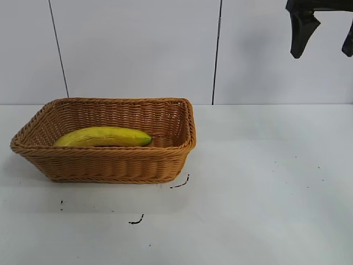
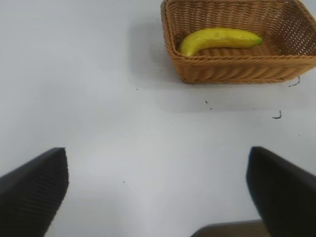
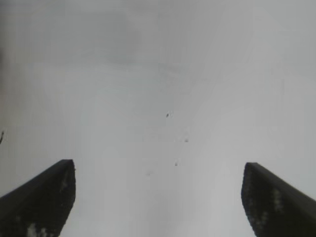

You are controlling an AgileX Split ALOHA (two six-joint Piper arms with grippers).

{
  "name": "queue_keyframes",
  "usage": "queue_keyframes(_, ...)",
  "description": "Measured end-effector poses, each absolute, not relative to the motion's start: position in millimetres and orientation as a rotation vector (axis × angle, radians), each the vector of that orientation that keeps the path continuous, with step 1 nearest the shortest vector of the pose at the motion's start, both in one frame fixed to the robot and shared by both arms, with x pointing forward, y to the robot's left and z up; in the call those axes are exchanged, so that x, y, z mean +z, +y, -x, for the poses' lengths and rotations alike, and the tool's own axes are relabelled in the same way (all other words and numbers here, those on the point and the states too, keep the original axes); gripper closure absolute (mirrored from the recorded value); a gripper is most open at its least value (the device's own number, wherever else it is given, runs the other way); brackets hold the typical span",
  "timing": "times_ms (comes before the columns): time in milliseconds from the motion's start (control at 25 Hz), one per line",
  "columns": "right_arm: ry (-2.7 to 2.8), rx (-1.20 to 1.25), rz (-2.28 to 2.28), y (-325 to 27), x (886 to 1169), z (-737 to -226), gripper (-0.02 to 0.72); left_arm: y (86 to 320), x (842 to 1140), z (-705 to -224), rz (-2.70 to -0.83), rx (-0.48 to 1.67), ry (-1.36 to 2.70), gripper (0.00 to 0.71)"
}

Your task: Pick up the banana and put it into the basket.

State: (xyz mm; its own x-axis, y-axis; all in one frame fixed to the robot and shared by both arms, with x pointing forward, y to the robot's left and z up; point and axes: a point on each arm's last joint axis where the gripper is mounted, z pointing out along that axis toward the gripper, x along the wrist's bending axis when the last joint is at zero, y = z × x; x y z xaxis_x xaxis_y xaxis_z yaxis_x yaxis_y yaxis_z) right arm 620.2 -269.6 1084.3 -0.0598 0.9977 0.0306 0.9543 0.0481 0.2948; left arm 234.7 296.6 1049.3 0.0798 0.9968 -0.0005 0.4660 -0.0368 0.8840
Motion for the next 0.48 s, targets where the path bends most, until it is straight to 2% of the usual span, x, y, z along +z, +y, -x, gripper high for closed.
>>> queue_keyframes(240,2.158,0.329,-2.027,-274.5,1094.8,-545.4,0.050,296.6,1049.3,-234.7,-1.608,0.894,1.484,0.015)
queue_keyframes(480,2.160,0.346,-2.036,-279.3,1091.6,-458.5,0.050,296.6,1049.3,-234.7,-1.608,0.894,1.484,0.015)
